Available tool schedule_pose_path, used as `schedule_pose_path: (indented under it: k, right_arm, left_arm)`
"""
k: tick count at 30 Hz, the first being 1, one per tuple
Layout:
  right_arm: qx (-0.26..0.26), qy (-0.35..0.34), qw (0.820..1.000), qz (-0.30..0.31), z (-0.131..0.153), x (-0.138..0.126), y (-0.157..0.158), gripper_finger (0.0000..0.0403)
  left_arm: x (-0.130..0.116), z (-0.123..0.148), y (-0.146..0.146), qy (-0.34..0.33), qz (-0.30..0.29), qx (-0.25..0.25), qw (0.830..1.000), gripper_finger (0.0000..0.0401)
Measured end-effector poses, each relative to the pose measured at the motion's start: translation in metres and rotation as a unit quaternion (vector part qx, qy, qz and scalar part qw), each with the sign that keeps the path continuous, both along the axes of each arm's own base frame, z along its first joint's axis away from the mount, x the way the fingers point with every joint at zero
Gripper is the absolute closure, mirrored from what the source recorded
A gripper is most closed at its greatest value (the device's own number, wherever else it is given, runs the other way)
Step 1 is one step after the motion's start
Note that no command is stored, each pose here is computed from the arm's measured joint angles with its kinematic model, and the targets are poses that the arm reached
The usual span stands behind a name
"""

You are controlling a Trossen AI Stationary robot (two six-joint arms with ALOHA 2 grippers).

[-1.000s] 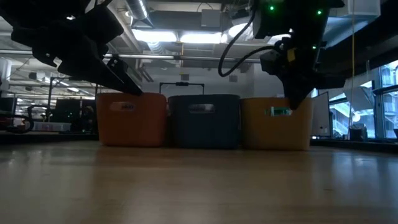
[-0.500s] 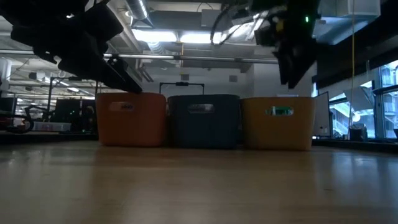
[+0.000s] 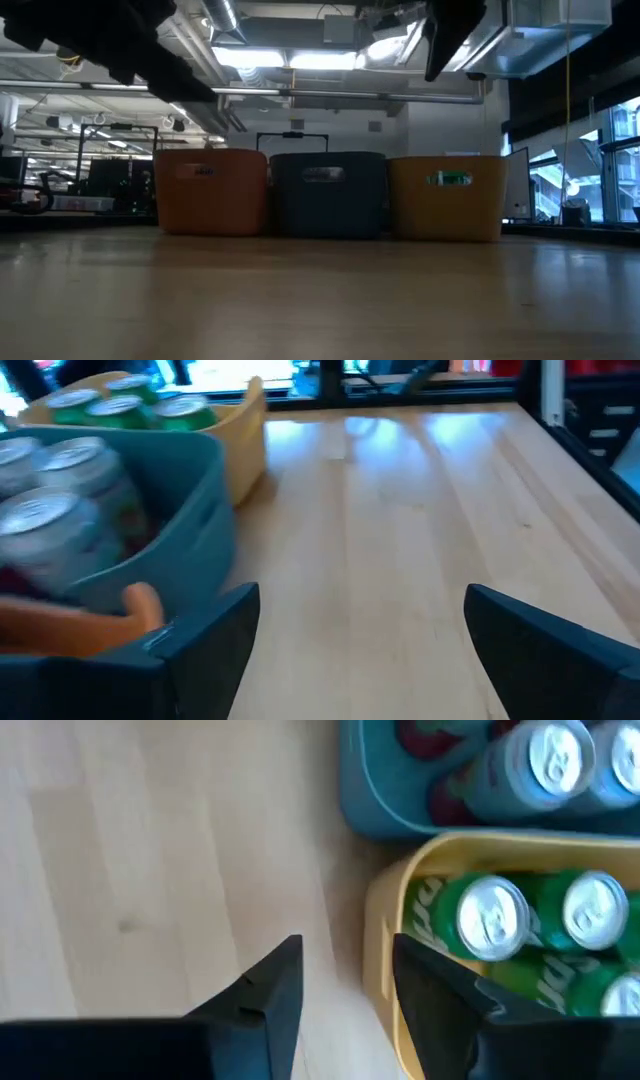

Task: Sort soda cans
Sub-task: Return to Home Position

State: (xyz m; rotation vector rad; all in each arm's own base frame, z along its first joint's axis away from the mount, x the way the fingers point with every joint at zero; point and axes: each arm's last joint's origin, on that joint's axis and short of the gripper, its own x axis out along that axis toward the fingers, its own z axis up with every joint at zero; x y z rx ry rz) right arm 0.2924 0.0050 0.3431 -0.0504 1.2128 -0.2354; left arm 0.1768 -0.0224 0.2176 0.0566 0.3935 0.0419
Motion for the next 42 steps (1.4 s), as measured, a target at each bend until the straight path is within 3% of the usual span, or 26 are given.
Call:
schedule_pose_path:
  k: [5,12,19,29,37,42]
  right_arm:
    - [0.007,-0.048,0.999,-0.011,0.000,-0.004,-0.004,0.0304]
    - [0.035,-0.169,0.985,0.005,0.027,-0.006,-0.002,0.0394]
    - [0.042,-0.240,0.970,0.017,0.024,-0.006,-0.002,0.0389]
    - [0.051,-0.262,0.964,-0.007,0.011,-0.005,-0.002,0.0392]
    - [0.037,-0.251,0.967,0.016,0.005,-0.006,-0.002,0.0400]
    - [0.055,-0.243,0.968,0.013,-0.016,-0.019,-0.015,0.0401]
  left_arm:
    - [-0.019,0.012,0.013,-0.018,0.001,-0.007,1.000,0.0095]
    - [-0.045,0.030,0.031,-0.083,0.018,-0.038,0.996,0.0179]
    - [-0.068,0.039,0.037,-0.130,0.058,-0.059,0.988,0.0267]
    - [-0.084,0.048,0.035,-0.183,0.050,-0.039,0.981,0.0276]
    - [-0.084,0.049,0.035,-0.188,0.063,-0.048,0.979,0.0277]
    - [-0.084,0.046,0.037,-0.174,0.083,-0.035,0.981,0.0327]
